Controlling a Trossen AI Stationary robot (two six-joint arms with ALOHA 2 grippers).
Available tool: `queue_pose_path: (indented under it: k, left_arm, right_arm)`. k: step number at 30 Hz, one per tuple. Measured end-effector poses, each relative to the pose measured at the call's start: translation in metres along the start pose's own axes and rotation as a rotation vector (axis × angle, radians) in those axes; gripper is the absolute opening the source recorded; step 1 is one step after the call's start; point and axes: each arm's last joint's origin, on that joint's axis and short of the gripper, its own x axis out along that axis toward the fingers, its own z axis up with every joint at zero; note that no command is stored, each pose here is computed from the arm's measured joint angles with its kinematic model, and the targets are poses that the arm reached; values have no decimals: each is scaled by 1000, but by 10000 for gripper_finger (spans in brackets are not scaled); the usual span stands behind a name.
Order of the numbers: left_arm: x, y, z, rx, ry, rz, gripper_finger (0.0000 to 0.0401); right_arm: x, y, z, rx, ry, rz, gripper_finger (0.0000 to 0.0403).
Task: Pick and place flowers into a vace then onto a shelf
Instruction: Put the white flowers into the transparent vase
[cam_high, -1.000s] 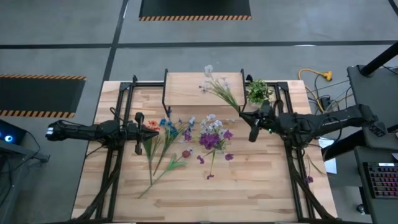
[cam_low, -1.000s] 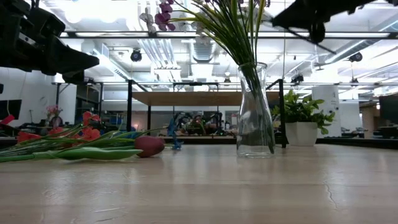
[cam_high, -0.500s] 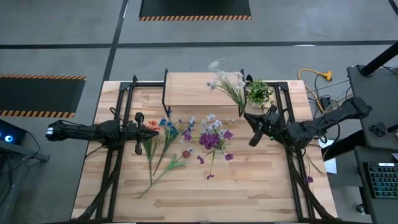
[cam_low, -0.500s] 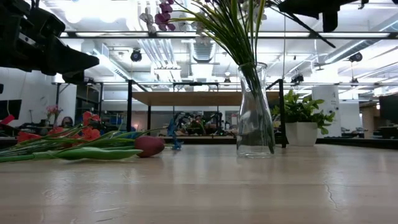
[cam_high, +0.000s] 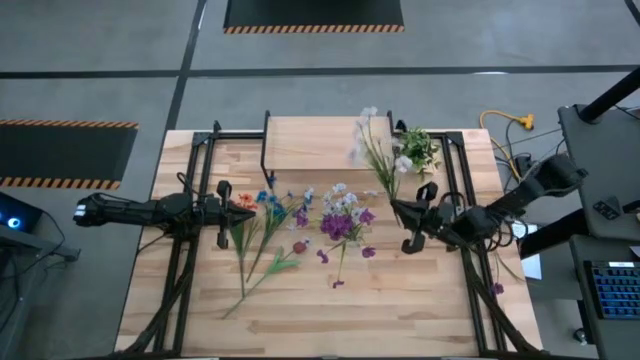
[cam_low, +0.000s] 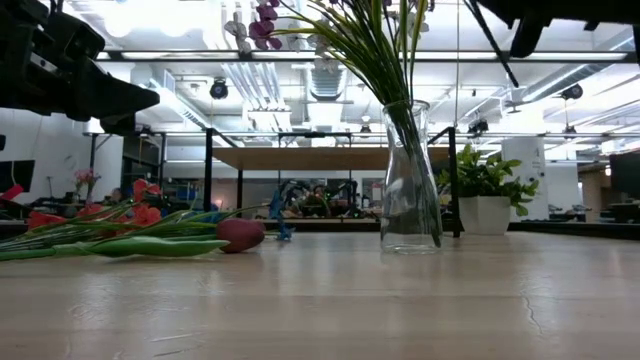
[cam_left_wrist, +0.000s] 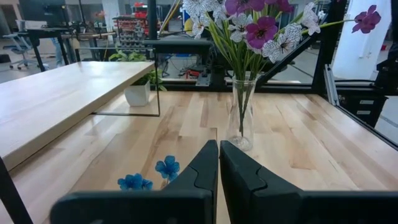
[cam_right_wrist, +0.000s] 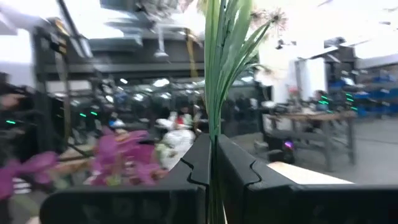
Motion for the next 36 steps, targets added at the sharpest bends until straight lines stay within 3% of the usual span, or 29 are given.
queue_pose_path:
  k: [4, 14, 24, 31, 36]
  left_arm:
    - [0, 0, 0, 0, 0, 0, 0]
    - [0, 0, -1, 1, 6, -1, 0]
    - [0, 0, -1, 1, 11, 0, 0]
    - [0, 0, -1, 1, 11, 0, 0]
    - [0, 0, -1, 1, 11, 0, 0]
  right_arm:
    - [0, 3, -11, -27, -22, 68, 8]
    - [27, 28, -18, -84, -20, 66, 8]
    - [54, 50, -35, -101, -34, 154, 8]
    - [75, 53, -60, -139, 4, 128, 8]
    - [81, 52, -62, -124, -1, 130, 8]
